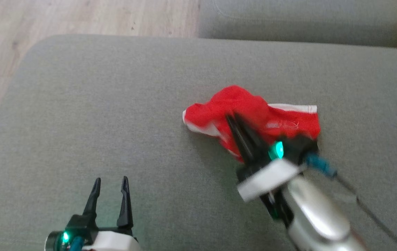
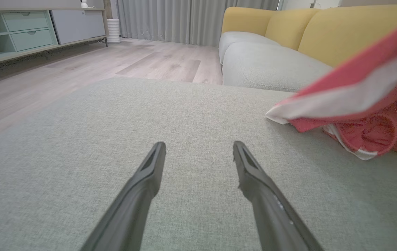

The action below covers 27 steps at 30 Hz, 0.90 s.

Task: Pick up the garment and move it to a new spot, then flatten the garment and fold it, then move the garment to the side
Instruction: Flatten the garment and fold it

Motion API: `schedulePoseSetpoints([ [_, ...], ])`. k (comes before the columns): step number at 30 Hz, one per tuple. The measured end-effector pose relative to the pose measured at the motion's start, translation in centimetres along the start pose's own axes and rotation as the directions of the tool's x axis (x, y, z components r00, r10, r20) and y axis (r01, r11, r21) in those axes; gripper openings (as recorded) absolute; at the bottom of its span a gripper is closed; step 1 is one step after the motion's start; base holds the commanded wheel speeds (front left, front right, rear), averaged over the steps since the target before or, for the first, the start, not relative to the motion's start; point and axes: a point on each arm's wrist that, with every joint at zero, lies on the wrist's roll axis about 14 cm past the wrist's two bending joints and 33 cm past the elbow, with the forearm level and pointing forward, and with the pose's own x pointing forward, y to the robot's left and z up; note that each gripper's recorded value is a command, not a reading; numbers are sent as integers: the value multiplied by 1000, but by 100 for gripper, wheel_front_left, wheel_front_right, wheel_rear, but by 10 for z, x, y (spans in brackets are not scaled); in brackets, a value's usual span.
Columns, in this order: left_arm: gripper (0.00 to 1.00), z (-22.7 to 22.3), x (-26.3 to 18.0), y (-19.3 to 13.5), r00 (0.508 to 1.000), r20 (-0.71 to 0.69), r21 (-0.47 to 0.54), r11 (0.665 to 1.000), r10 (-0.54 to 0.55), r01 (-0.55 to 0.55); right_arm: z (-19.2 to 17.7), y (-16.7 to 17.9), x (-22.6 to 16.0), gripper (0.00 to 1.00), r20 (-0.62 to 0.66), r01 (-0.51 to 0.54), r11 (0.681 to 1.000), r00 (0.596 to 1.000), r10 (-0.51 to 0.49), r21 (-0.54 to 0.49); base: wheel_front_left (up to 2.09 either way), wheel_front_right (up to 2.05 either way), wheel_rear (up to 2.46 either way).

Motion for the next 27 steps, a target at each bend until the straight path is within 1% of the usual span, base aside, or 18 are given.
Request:
schedulePoseSetpoints([
  [2,100,2,-4,0,1000,8,-2,1000,0,0,47,19,21,0,124,-77,997,989,76,4,0,0,0],
  [5,100,2,-13,3,1000,15,-7,1000,8,-8,118,35,42,0,292,-153,988,945,149,-9,0,0,0],
  [7,100,-3,-21,6,1000,4,-12,1000,18,-18,154,33,49,0,373,-160,987,916,149,-2,0,0,0],
  [9,100,-10,-30,11,999,-12,-17,999,36,-36,176,24,52,0,418,-137,991,900,121,6,0,0,0],
  [11,100,-15,-37,16,998,-22,-22,998,53,-53,179,6,54,0,420,-84,996,905,68,19,0,0,0],
  [13,100,-19,-40,18,998,-34,-22,998,61,-62,166,-21,55,0,386,-2,999,923,-11,34,0,0,0],
  [15,100,-21,-38,18,997,-44,-24,998,61,-63,143,-57,52,0,326,108,993,938,-118,50,0,0,0],
  [17,100,-24,-36,17,997,-57,-33,998,58,-60,104,-97,41,0,218,235,971,946,-238,37,0,0,0],
  [18,100,-26,-35,14,997,-65,-33,998,50,-52,79,-117,31,59,152,300,953,941,-301,35,0,0,0],
  [19,100,-28,-34,11,996,-74,-31,999,41,-43,54,-135,19,100,76,350,937,934,-348,-3,0,0,0],
  [20,100,-30,-32,9,996,-82,-30,999,33,-35,28,-155,3,100,-6,400,915,916,-400,-52,0,0,0],
  [21,100,-31,-30,6,996,-88,-28,999,25,-27,7,-177,-17,100,-71,461,884,882,-466,-70,0,0,0],
  [23,100,-29,-23,1,996,-87,-22,1000,5,-7,-20,-213,-56,100,-160,546,827,812,-562,-134,0,0,0],
  [24,100,-26,-18,-1,997,-80,-20,1000,-1,0,-27,-224,-69,100,-178,578,803,783,-596,-142,0,0,0],
  [25,100,-24,-14,-2,997,-74,-17,1000,-4,3,-31,-230,-76,100,-189,592,791,769,-611,-152,0,0,0],
  [27,100,-20,-7,-4,998,-64,-14,1000,-12,11,-38,-227,-79,100,-200,592,789,764,-614,-161,0,0,0],
])
